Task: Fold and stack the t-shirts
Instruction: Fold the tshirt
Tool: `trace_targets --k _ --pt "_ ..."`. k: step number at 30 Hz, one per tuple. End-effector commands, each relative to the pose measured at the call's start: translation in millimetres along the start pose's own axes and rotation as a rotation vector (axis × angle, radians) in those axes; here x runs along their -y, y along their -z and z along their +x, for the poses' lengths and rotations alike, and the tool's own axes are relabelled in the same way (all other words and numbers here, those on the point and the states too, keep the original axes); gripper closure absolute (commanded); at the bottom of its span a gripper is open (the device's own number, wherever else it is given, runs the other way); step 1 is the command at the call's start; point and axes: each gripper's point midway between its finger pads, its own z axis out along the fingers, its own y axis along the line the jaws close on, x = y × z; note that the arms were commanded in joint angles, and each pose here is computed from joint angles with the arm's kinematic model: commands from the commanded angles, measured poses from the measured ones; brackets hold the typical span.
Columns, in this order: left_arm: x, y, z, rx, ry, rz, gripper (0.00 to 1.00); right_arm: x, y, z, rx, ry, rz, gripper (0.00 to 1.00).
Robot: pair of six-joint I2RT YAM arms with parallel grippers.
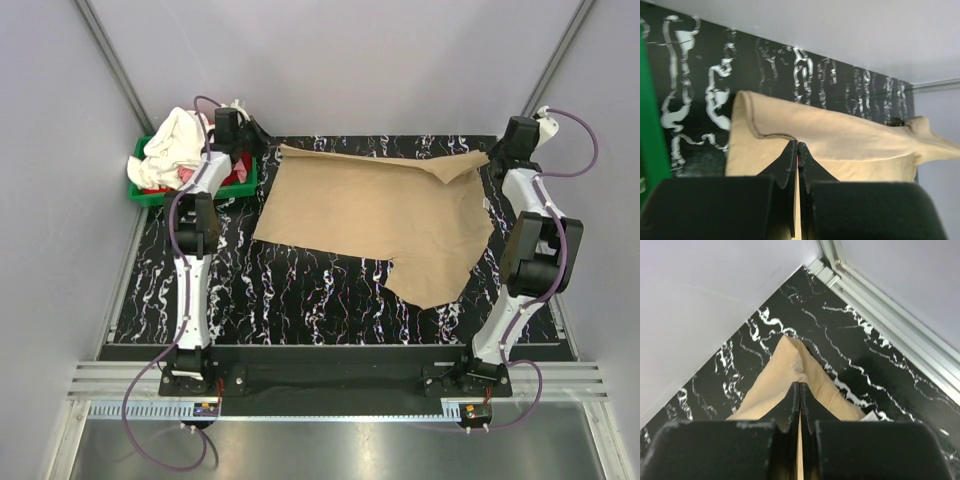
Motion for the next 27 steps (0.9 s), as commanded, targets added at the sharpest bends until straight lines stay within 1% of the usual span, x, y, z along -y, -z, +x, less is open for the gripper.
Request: trace_targets --k 1,3,5,6,7,10,13,18,27 --pt "-3 16 -13 0.0 -0.077 -0.009 1.0 -4 26 -13 -0.011 -0.031 -0.021 1.0" --pt "-6 17 -8 -0.02 -0.073 -0.016 1.0 -2 35 -7 -0.04 -0.037 -0.027 1.0" --pt "-8 18 -1 -0.042 -0.061 -0.014 1.0 9 40 9 -0.076 -0.038 -0.005 1.0" --pt "-11 17 8 -0.068 -0.053 -0.009 1.0 11 46 12 -0.08 -0.054 0.0 1.0" --pt "-13 18 13 -0.081 -0.052 -0.008 1.0 22 48 28 -0.109 -0.05 0.022 1.0" --pt "-23 21 28 -0.12 -0.049 -0.024 1.0 34 55 49 -0.15 -0.049 0.039 1.0" --pt "-30 24 39 -0.15 -0.058 -0.051 1.0 44 59 61 -0.164 -0.044 0.059 1.0" --pt "-40 29 40 -0.153 -0.089 -0.115 1.0 42 65 58 -0.15 -0.053 0.045 1.0" --pt "-38 31 41 -0.155 -0.118 -0.133 1.0 39 81 48 -0.134 -0.06 0.02 1.0"
